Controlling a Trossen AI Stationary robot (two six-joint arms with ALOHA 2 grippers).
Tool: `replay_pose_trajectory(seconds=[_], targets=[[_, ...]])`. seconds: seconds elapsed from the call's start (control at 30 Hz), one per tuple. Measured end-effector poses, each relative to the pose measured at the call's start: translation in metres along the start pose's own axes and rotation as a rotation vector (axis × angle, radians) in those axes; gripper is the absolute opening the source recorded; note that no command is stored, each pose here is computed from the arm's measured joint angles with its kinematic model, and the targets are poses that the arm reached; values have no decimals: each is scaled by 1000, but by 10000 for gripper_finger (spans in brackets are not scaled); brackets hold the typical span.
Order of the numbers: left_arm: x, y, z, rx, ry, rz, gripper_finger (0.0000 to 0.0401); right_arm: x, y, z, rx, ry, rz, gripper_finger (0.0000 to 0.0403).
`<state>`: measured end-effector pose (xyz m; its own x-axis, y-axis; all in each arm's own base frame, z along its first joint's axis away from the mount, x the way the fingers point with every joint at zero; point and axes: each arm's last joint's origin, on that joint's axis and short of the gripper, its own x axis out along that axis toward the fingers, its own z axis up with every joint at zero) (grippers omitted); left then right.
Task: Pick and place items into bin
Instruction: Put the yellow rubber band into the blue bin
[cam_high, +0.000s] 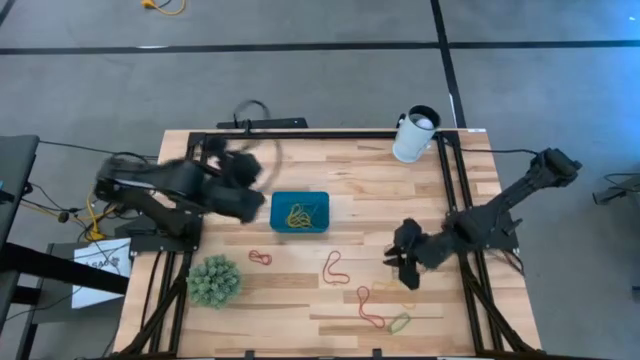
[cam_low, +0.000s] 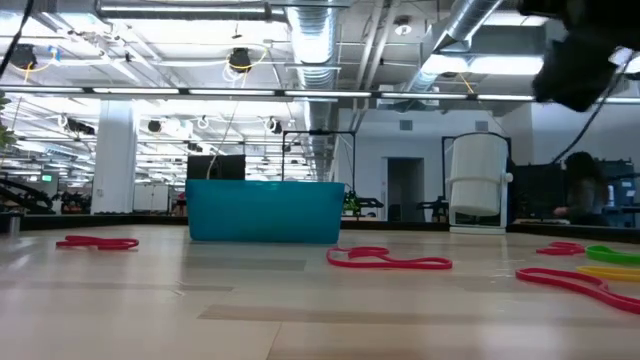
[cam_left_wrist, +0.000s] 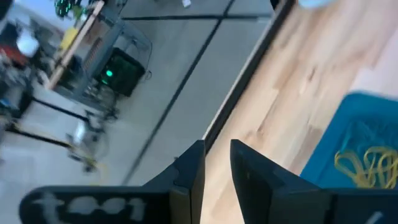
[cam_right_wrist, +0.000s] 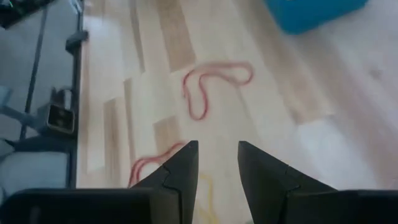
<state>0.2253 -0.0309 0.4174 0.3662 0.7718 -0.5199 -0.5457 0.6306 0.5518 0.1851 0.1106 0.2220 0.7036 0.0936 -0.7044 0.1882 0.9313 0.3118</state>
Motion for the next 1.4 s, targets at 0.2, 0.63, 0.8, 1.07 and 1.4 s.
replay_pose_trajectory(seconds=[0.2, 0.63, 0.8, 1.07, 1.4], targets=[[1, 7, -45, -102, -44, -40, 68, 49, 17, -38, -5, 177, -108, 107], [39, -80, -118, -172, -214, -344, 68, 98, 51, -44, -186, 515, -211, 107], [38, -90, -120, -209, -290, -358, 68, 107, 44, -47, -202, 573, -249, 107], [27, -95, -119, -240, -335, -413, 68, 115, 36, -42, -236, 607, -224, 106], [20, -98, -122, -240, -347, -425, 68, 118, 41, -50, -275, 615, -166, 8]])
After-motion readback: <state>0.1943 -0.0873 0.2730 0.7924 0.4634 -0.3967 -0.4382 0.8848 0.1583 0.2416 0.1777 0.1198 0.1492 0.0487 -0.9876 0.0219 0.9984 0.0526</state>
